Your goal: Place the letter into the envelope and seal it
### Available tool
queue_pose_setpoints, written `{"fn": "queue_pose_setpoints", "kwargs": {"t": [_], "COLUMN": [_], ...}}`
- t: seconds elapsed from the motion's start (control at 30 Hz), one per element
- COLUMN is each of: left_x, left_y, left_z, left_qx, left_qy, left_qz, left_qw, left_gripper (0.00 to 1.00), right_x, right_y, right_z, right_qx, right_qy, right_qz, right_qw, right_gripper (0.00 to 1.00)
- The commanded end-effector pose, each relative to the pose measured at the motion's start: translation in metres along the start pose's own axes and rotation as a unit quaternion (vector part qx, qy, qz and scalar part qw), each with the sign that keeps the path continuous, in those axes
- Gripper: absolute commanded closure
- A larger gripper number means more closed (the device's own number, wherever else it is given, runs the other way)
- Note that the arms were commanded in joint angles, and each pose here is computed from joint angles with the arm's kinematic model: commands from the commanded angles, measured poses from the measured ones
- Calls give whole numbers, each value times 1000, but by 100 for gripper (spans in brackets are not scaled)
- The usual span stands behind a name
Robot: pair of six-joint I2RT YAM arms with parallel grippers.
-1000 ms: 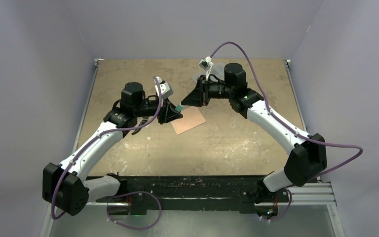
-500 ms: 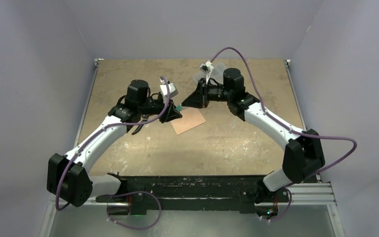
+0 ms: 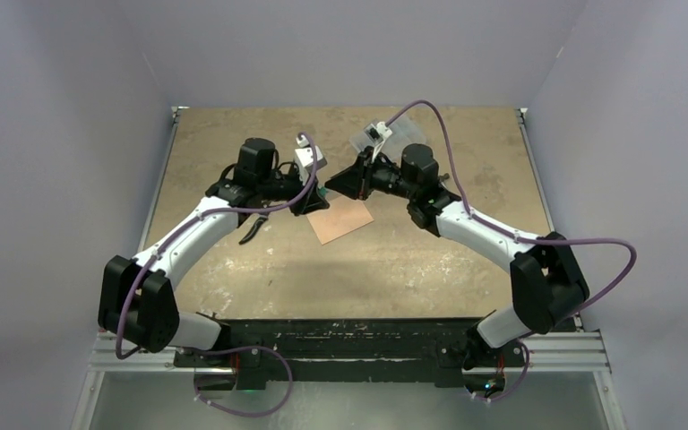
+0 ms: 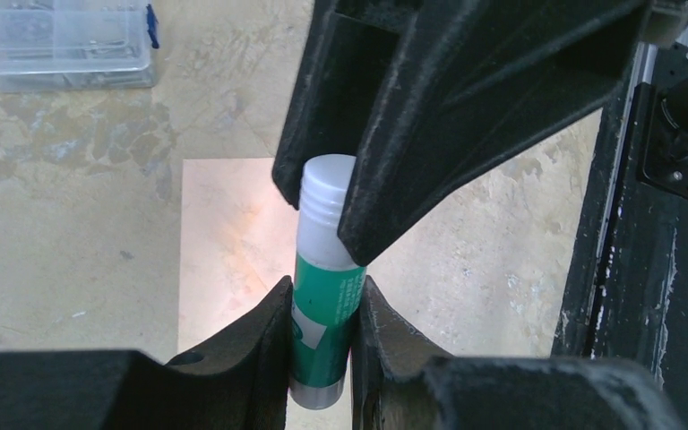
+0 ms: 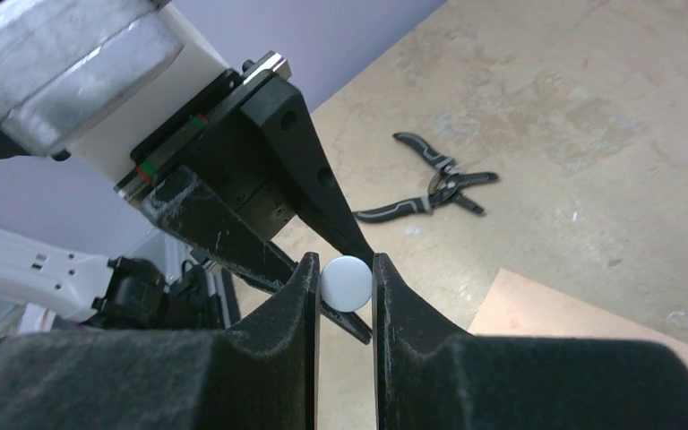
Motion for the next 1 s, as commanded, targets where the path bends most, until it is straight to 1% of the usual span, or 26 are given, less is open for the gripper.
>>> {"fn": "queue_pose_setpoints", "kwargs": {"t": [0.0, 0.13, 0.23, 0.33, 0.43, 0.47, 0.53, 0.67, 0.73, 0.77, 0.83, 0.87, 0.9, 0.97], "left_x": [69, 81, 78, 80, 86, 87, 93, 97, 94, 92, 88, 84, 76, 67], "left_y": [190, 195, 197, 195, 205, 209, 217, 223, 220, 215, 202, 193, 179, 157], "left_z": [67, 80, 77, 76, 76, 75, 78, 79, 79, 79, 77, 76, 74, 66], "left_qx": [-226, -219, -216, -221, -225, -216, -218, -206, -203, -201, -202, -197, -178, -151], "left_qy": [161, 171, 151, 149, 142, 137, 143, 128, 117, 117, 110, 100, 83, 48], "left_qz": [-265, -283, -292, -297, -317, -326, -333, -359, -354, -343, -316, -298, -275, -249], "left_qw": [923, 918, 919, 917, 910, 910, 906, 901, 905, 910, 920, 929, 941, 956], "left_gripper": [100, 100, 100, 100, 100, 100, 100, 100, 100, 100, 100, 100, 100, 100], "right_x": [17, 20, 15, 16, 17, 17, 18, 16, 14, 14, 8, 6, 5, 7], "right_y": [-163, -187, -194, -206, -220, -225, -234, -240, -237, -232, -199, -175, -145, -80], "right_z": [25, 11, 5, -3, -7, -8, -8, -10, -8, -3, -6, -13, -19, -31], "right_qx": [-156, -162, -162, -172, -184, -184, -185, -183, -184, -186, -175, -170, -167, -148], "right_qy": [39, 10, 5, -8, -14, -15, -17, -19, -19, -14, -29, -42, -47, -69], "right_qz": [270, 290, 295, 304, 313, 319, 327, 329, 330, 328, 290, 261, 226, 145], "right_qw": [949, 943, 942, 937, 932, 930, 927, 926, 926, 926, 941, 949, 959, 976], "right_gripper": [100, 100, 100, 100, 100, 100, 100, 100, 100, 100, 100, 100, 100, 100]}}
Point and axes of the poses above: each gripper's point midway between its finger pads, its own x axis back along the fingers, its own z axis along the line the jaws close on, y = z × x, the point moved 3 cm from there along x, back along the fingers, and after that the axes turned 7 degrees about -x, right-handed, at the moved point
